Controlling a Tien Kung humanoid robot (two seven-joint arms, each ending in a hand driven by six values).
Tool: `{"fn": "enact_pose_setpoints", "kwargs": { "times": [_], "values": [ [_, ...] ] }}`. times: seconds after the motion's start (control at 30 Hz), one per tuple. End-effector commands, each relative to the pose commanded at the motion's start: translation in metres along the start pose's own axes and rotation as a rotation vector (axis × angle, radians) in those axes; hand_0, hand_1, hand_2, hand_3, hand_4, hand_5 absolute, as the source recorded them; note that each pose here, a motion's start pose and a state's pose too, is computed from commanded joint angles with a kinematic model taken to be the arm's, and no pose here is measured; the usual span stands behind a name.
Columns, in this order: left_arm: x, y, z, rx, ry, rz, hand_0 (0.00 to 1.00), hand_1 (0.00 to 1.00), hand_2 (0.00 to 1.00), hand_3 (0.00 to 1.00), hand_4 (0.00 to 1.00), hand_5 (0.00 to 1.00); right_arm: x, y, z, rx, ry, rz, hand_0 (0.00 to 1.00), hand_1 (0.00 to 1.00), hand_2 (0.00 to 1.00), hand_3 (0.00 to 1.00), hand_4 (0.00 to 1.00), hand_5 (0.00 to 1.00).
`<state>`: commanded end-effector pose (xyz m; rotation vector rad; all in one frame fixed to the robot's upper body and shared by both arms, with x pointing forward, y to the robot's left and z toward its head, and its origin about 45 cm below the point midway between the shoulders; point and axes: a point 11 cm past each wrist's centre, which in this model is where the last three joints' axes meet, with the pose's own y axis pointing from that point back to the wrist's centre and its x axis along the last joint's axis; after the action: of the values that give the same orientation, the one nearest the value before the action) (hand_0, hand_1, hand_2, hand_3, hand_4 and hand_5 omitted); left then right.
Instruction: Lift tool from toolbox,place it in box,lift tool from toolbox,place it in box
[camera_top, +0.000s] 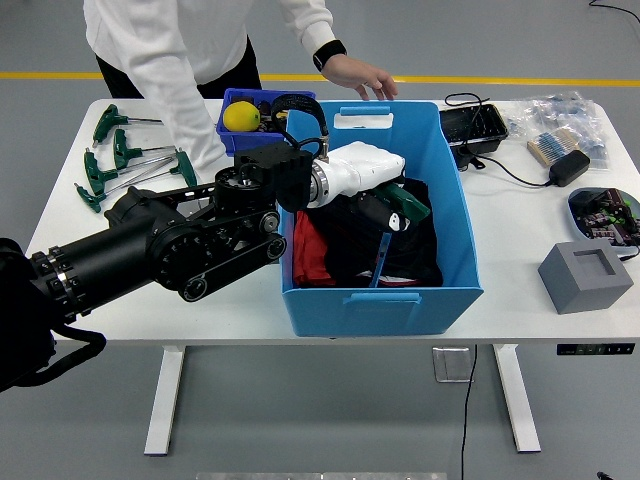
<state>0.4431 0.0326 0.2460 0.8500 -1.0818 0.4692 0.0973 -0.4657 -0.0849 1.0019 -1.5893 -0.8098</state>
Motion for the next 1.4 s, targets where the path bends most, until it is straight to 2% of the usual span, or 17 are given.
{"fn": "enact_pose_setpoints", "kwargs": {
  "times": [0.1, 0.13, 0.2, 0.3, 0.33, 0.5, 0.53, 0.63, 0.7, 0.73, 1.03, 1.2, 1.4],
  "values": [
    [-0.004, -0.001, -0.011, 0.047, -0.019, -0.039, 0.148, 0.002, 0.024, 0.063, 0.664, 0.372, 0.001, 0.000, -0.003, 0.005, 0.002, 0.001, 0.672, 0.659, 0.726, 0.573, 0.777, 0.720],
    [-0.005, -0.001, -0.015, 0.054, -0.019, -0.042, 0.397, 0.386, 0.401, 0.540, 0.900, 0.698, 0.001, 0.000, -0.004, 0.007, 0.003, 0.001, 0.673, 0.659, 0.727, 0.574, 0.777, 0.718],
    [-0.004, -0.001, -0.019, 0.060, -0.017, -0.035, 0.397, 0.386, 0.401, 0.540, 0.900, 0.698, 0.001, 0.000, -0.006, 0.010, 0.004, 0.002, 0.673, 0.659, 0.727, 0.574, 0.777, 0.718],
    [-0.001, -0.002, -0.020, 0.038, -0.017, 0.003, 0.397, 0.386, 0.401, 0.540, 0.900, 0.698, 0.002, 0.000, -0.008, 0.013, 0.005, 0.003, 0.673, 0.659, 0.727, 0.574, 0.777, 0.718],
    [0.002, -0.002, -0.018, 0.023, -0.017, 0.022, 0.575, 0.600, 0.662, 0.704, 0.976, 0.706, 0.002, 0.000, -0.008, 0.014, 0.005, 0.004, 0.673, 0.658, 0.726, 0.574, 0.777, 0.717],
    [0.016, 0.000, -0.003, -0.072, -0.025, 0.122, 0.575, 0.600, 0.662, 0.704, 0.976, 0.706, 0.004, 0.000, -0.011, 0.018, 0.012, 0.006, 0.673, 0.658, 0.726, 0.574, 0.777, 0.717],
    [0.018, 0.000, -0.002, -0.082, -0.026, 0.136, 0.703, 0.721, 0.798, 0.772, 0.998, 0.717, 0.004, 0.000, -0.012, 0.018, 0.013, 0.006, 0.673, 0.658, 0.726, 0.574, 0.777, 0.717],
    [0.028, 0.003, 0.005, -0.125, -0.029, 0.200, 0.703, 0.721, 0.798, 0.772, 0.998, 0.717, 0.004, 0.000, -0.012, 0.018, 0.016, 0.006, 0.673, 0.658, 0.726, 0.574, 0.777, 0.717],
    [0.033, 0.004, 0.007, -0.135, -0.032, 0.230, 0.703, 0.721, 0.798, 0.772, 0.998, 0.717, 0.004, 0.000, -0.012, 0.018, 0.016, 0.006, 0.673, 0.658, 0.726, 0.574, 0.777, 0.717],
    [0.036, 0.004, 0.007, -0.137, -0.033, 0.244, 0.770, 0.799, 0.884, 0.808, 0.998, 0.710, 0.004, 0.000, -0.012, 0.018, 0.016, 0.006, 0.674, 0.659, 0.726, 0.575, 0.778, 0.717],
    [0.050, 0.011, 0.013, -0.153, -0.003, 0.332, 0.786, 0.816, 0.912, 0.814, 0.998, 0.707, 0.004, 0.000, -0.011, 0.018, 0.008, 0.007, 0.675, 0.658, 0.726, 0.575, 0.778, 0.717],
    [0.058, 0.023, 0.036, -0.222, 0.010, 0.393, 0.786, 0.816, 0.919, 0.844, 0.998, 0.698, 0.004, 0.000, -0.008, 0.014, 0.004, 0.008, 0.675, 0.659, 0.726, 0.576, 0.779, 0.717],
    [0.066, 0.045, 0.033, -0.238, 0.073, 0.470, 0.774, 0.805, 0.886, 0.831, 0.998, 0.695, 0.005, 0.000, -0.006, 0.010, 0.002, 0.010, 0.674, 0.659, 0.726, 0.575, 0.779, 0.718]
  ]
}}
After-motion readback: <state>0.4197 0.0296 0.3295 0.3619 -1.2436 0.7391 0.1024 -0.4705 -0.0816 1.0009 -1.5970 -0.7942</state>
